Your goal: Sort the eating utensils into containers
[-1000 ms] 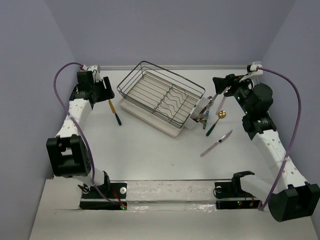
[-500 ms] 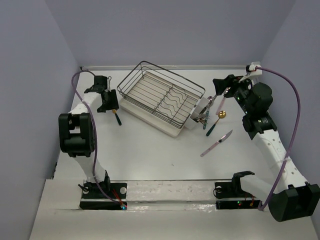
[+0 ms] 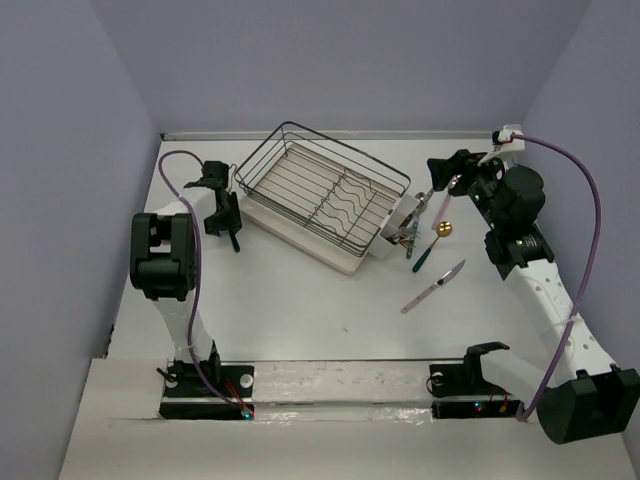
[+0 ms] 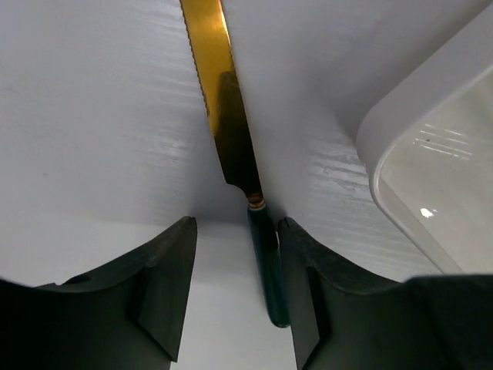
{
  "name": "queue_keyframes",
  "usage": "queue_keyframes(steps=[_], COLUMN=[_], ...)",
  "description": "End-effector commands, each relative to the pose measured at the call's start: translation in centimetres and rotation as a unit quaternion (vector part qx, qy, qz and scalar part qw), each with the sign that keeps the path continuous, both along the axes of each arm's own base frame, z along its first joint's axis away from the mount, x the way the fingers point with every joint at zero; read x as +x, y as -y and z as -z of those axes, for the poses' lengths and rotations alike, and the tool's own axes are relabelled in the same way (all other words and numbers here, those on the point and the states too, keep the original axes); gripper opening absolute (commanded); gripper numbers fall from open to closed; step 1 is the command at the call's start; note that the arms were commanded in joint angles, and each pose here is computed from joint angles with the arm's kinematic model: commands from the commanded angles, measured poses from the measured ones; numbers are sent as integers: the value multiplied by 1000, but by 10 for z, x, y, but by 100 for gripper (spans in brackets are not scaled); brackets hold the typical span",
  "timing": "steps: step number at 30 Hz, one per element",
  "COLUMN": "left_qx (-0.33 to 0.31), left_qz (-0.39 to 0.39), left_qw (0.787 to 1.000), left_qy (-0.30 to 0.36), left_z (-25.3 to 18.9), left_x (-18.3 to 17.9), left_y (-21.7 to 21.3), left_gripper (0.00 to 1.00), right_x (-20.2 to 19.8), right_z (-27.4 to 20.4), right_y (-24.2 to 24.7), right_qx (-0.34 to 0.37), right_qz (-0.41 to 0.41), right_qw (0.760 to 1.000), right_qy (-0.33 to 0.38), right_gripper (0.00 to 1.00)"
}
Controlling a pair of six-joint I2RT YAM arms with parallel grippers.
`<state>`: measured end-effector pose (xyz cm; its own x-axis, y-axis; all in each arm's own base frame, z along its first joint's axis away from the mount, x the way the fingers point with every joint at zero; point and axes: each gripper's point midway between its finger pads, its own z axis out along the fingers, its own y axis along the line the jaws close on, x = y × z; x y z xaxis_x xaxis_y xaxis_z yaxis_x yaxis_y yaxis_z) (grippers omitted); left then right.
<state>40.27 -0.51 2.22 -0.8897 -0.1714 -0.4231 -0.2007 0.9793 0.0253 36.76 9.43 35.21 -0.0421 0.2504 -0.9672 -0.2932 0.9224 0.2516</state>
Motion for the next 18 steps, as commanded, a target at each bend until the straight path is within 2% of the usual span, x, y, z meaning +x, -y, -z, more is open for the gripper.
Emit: queue_keyframes(steps=[1,4,5,8,9,10,15,17,18], left_qx=[7,0,-2,-20,-26,-35,-98,-111,-106], left_qz=[-16,-13,-16,-36,-63,-81,-127,-123,-111], left_qw=[1000,999,999,999,997,996,987,986,987], left_qy=[-18,-32,-33,-28,-24,-11,10,23,52], left_z=[8,16,18,15,13,5,-14,-27,-49], left_x=[-18,-34,-39,-41,-40,-38,-48,-48,-42], left_y=[-6,-4,-6,-9,-28,-40,-63,-63,-65], left_gripper=[56,44,33,10,3,0,0,0,0], right_x=[-5,-4,-4,-3,-3,-2,-2,-1,-1], right_z=[-17,-16,-16,-17,-19,-19,-26,-30,-35], right_y=[3,4,4,4,4,5,4,2,1], right_qx=[0,1,-1,-1,-1,-2,-2,-3,-4], right_qz=[9,12,12,13,13,14,12,7,4], right_qw=[1000,1000,1000,1000,1000,1000,999,999,999], right_qy=[24,22,23,23,25,26,33,36,41], right_gripper=[71,71,71,71,71,71,70,70,70])
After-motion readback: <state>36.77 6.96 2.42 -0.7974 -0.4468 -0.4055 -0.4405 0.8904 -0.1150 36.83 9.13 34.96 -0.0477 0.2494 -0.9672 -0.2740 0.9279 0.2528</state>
